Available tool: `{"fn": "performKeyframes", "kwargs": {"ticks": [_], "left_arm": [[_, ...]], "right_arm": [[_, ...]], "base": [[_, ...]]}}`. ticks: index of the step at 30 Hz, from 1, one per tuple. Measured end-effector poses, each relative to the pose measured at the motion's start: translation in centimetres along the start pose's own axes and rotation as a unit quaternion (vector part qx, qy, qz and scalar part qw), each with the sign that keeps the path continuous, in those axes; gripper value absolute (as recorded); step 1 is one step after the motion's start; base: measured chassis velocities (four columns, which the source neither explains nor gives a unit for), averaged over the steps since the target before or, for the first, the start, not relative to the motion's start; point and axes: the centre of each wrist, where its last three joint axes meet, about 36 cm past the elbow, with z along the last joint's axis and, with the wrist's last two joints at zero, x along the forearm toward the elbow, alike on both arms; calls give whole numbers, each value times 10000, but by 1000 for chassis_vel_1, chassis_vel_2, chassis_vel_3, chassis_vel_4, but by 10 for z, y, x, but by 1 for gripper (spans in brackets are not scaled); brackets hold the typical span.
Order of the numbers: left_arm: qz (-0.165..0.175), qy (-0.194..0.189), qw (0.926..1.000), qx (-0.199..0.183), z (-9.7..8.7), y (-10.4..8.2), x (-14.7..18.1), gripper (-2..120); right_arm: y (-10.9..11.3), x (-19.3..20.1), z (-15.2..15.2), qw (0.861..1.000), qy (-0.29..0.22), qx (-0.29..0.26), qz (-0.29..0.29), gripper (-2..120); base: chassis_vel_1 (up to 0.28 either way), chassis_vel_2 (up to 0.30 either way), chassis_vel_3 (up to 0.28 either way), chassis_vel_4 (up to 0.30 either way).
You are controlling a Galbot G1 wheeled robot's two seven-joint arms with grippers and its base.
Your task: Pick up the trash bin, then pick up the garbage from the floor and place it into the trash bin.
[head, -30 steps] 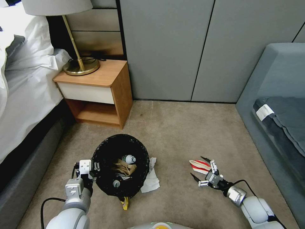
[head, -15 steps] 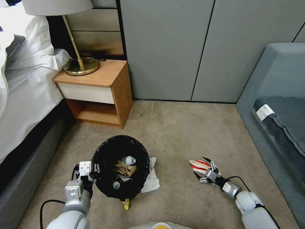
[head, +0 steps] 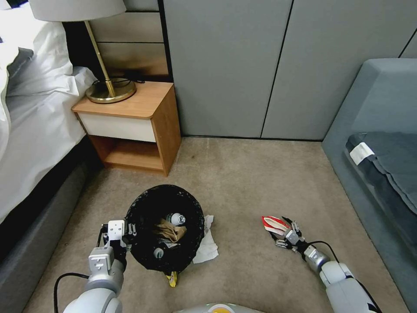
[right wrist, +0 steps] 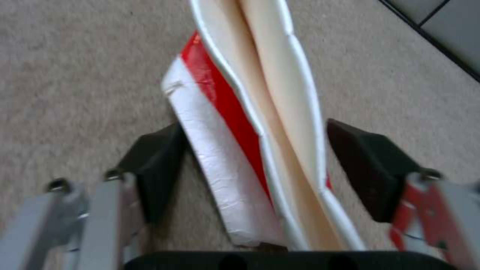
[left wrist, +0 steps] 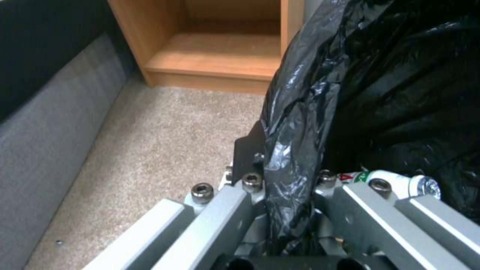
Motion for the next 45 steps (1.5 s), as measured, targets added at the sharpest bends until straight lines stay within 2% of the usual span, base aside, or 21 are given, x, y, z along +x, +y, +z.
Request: {"fn": "performKeyframes", "kwargs": {"ticks": [2,3,7,8,11,12,17,24,28,31,32,33,37,38,40,42,43,45], "left_arm": [[3,-9,10000,6,0,0,0,1],[3,-9,10000,6,0,0,0,1],[7,0,10000,13,0,0,-2,1],[7,0,10000,13,0,0,-2,1],[12,-3,10000,17,0,-1,-3,1],[12,-3,10000,17,0,-1,-3,1],[17,-1,10000,22,1,-1,-4,1],[19,21,10000,25,2,-1,-3,1],[17,30,10000,22,2,-1,-2,1],[31,28,10000,24,2,-2,-2,1],[41,28,10000,22,2,-3,-2,1],[41,28,10000,22,2,-3,-2,1],[80,34,10000,11,3,-6,-3,1],[80,34,10000,11,3,-6,-3,1],[110,58,9999,-6,5,-8,-3,1],[117,64,9999,-8,5,-9,-3,1],[137,78,9999,-15,6,-10,-3,1],[158,84,9998,-21,6,-12,-2,1]], "right_arm": [[0,-1,-2,10000,-41,11,23,59],[0,-1,-2,10000,-41,11,23,59],[1,0,-3,10000,-76,2,60,39],[1,0,-3,10000,-76,2,60,39],[0,3,-3,9999,-95,-19,116,24],[0,3,-3,9999,-95,-19,116,24],[-2,5,-3,9998,-129,-34,173,8],[0,5,-7,9987,-267,-157,398,5],[-1,3,-24,9961,-590,-238,617,5],[0,3,-62,9884,-1178,-392,875,5],[0,4,-83,9828,-1487,-499,973,5],[0,4,-83,9828,-1487,-499,973,5],[3,16,-179,9533,-2717,-753,1085,5],[3,16,-179,9533,-2717,-753,1085,5],[13,22,-236,9334,-3331,-953,935,5],[14,23,-244,9301,-3416,-991,913,5],[29,28,-283,9118,-3813,-1327,749,5],[61,33,-325,8908,-4095,-1939,342,5]], "base": [[0,0,0,0],[0,0,0,0],[0,0,0,0],[0,0,0,0],[0,0,0,0],[0,0,0,0],[0,0,0,0],[0,0,0,0],[0,0,0,0],[0,0,0,0],[0,0,0,0],[0,0,0,0],[0,0,0,0],[0,0,0,0],[0,0,0,0],[0,0,0,0],[0,0,0,0],[0,0,0,0]]}}
